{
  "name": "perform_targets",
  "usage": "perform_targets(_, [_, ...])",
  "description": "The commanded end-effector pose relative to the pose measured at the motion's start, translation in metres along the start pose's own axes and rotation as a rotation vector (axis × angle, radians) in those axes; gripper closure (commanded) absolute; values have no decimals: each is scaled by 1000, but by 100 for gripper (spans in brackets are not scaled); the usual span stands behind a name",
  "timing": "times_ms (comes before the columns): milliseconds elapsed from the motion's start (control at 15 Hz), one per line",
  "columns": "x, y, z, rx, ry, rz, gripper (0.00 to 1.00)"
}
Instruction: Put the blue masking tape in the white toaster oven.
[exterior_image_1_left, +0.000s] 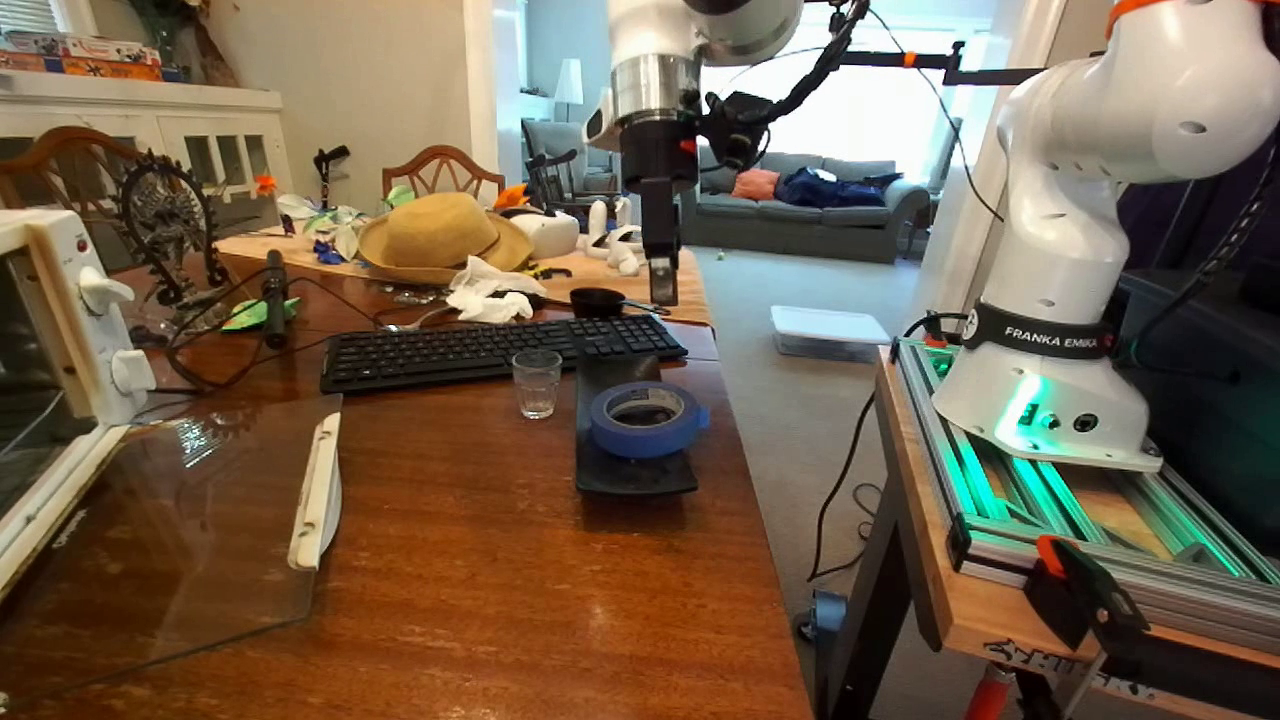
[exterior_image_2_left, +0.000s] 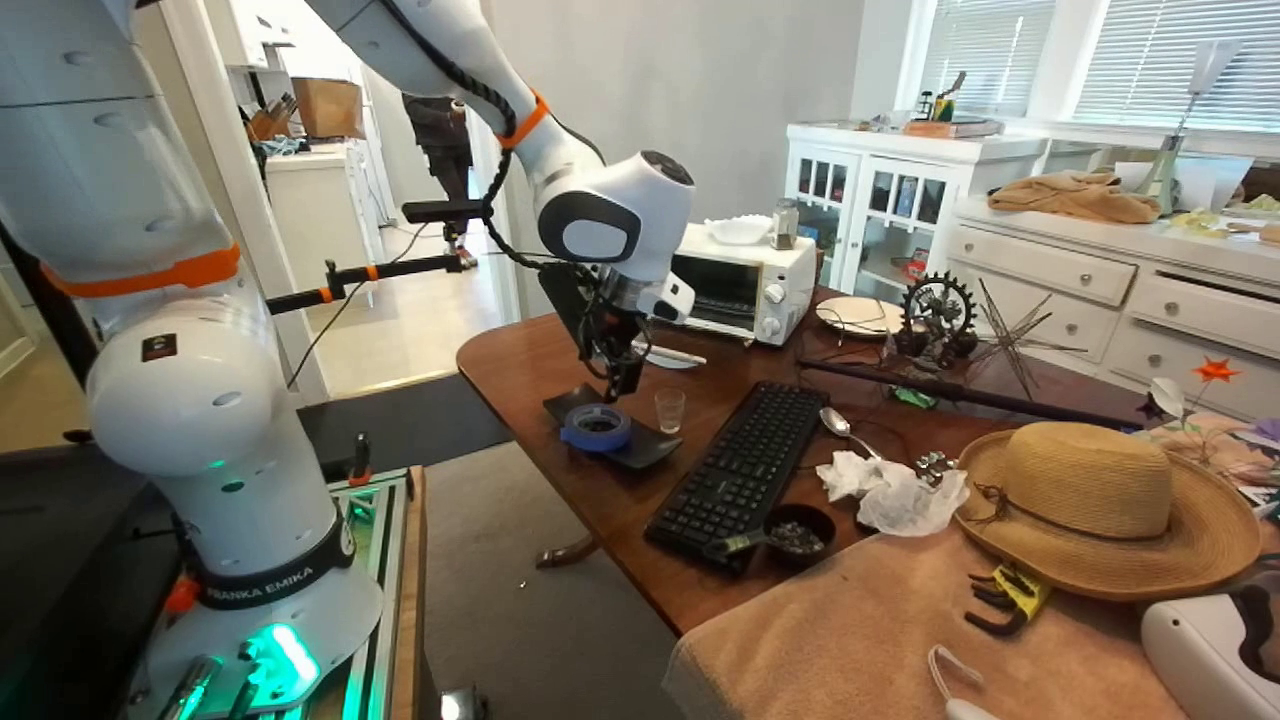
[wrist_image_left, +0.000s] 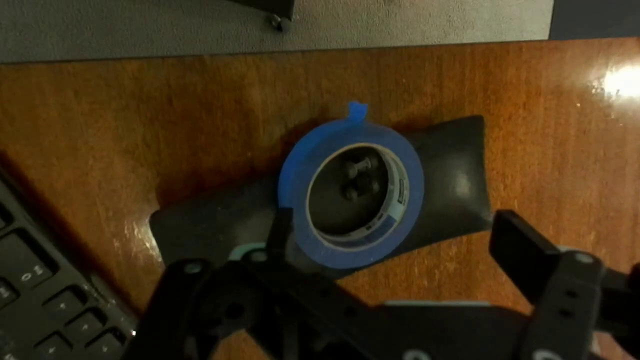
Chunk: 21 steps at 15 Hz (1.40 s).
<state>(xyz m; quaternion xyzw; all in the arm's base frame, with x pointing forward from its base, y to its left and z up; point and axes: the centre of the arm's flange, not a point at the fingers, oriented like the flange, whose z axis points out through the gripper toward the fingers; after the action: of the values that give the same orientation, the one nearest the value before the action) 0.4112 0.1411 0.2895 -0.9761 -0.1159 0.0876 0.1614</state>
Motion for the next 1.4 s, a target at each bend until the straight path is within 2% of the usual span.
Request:
perform_targets(0, [14, 15, 32, 12, -63, 43, 0])
perform_targets(467, [22, 39, 56, 18, -46, 96, 2])
perform_targets(600, [27, 40, 61, 25, -31, 106, 9])
perform_targets(667, [31, 40, 64, 26, -26, 110, 18])
perform_targets(800, [36, 38, 70, 29, -24, 109, 22])
perform_targets(867, [38, 37, 73, 32, -24, 111, 31])
perform_targets(933, [40, 36, 75, 34, -26, 111, 28])
perform_targets(1333, [45, 39, 90, 47, -53, 122, 30])
